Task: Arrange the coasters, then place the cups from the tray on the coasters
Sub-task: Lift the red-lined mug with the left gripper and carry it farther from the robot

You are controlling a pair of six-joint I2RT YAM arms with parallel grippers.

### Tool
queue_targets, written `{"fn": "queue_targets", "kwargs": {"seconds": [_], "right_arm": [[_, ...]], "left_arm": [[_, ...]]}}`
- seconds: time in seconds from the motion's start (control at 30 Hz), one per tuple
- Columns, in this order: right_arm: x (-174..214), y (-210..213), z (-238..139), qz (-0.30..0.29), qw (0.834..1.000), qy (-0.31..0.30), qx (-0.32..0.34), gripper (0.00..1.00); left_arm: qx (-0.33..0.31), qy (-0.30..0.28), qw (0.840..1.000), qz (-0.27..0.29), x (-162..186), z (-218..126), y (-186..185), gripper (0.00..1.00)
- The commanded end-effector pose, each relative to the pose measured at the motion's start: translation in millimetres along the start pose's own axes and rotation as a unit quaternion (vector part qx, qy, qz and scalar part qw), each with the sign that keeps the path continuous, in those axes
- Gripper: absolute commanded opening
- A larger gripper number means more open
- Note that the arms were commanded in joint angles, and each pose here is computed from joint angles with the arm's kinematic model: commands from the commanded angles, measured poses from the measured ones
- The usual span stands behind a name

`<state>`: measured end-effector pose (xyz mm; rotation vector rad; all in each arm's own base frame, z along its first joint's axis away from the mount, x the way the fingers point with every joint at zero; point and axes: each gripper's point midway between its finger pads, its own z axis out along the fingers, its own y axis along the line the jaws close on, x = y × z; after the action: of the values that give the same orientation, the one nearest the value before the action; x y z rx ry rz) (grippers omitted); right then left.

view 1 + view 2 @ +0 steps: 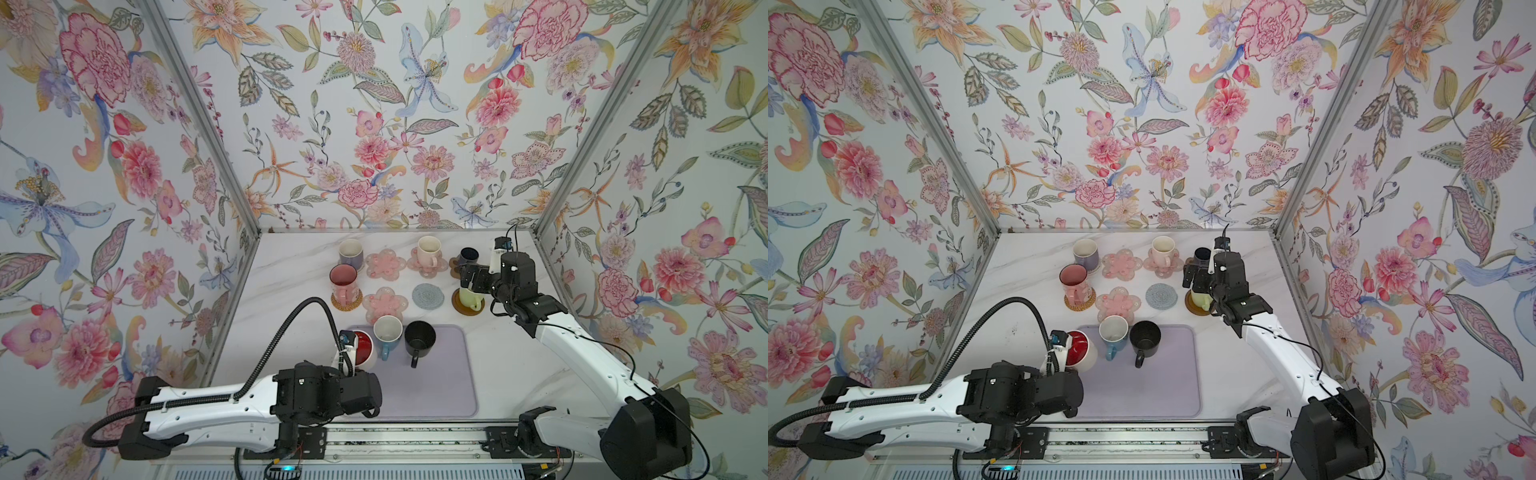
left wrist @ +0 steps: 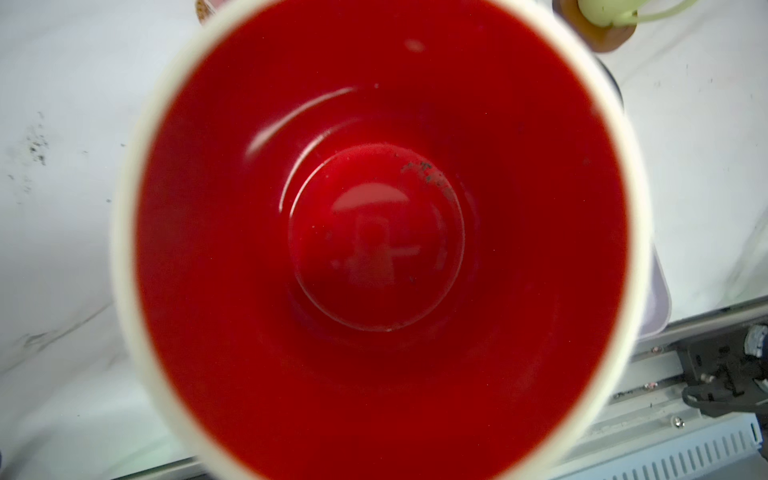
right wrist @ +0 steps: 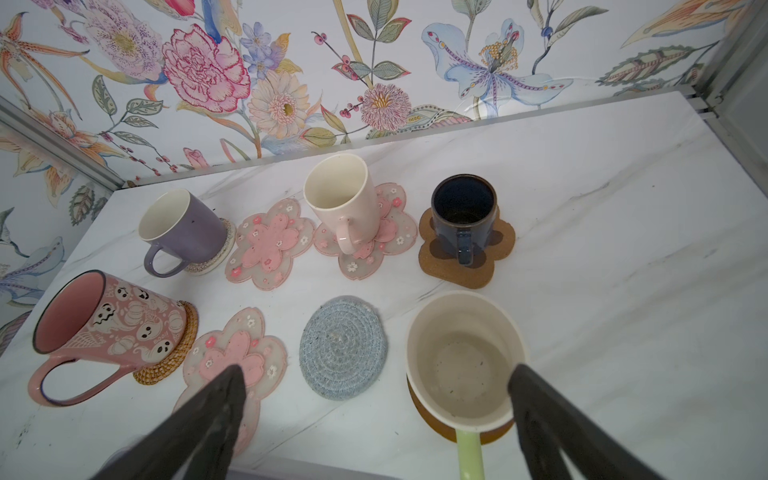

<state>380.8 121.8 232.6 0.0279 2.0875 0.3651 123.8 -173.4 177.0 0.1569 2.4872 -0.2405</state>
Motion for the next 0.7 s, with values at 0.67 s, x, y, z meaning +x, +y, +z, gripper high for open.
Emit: {"fn": "queue_targets", "kwargs": {"seconds": [0.67], "right_arm": [[0,2,-12,0.01,1.0,-0.005,-0.014,0.99]], "left_arm": [[-0.003,-0.092,0.994,0.055,-200,50,-24,0.0]]}}
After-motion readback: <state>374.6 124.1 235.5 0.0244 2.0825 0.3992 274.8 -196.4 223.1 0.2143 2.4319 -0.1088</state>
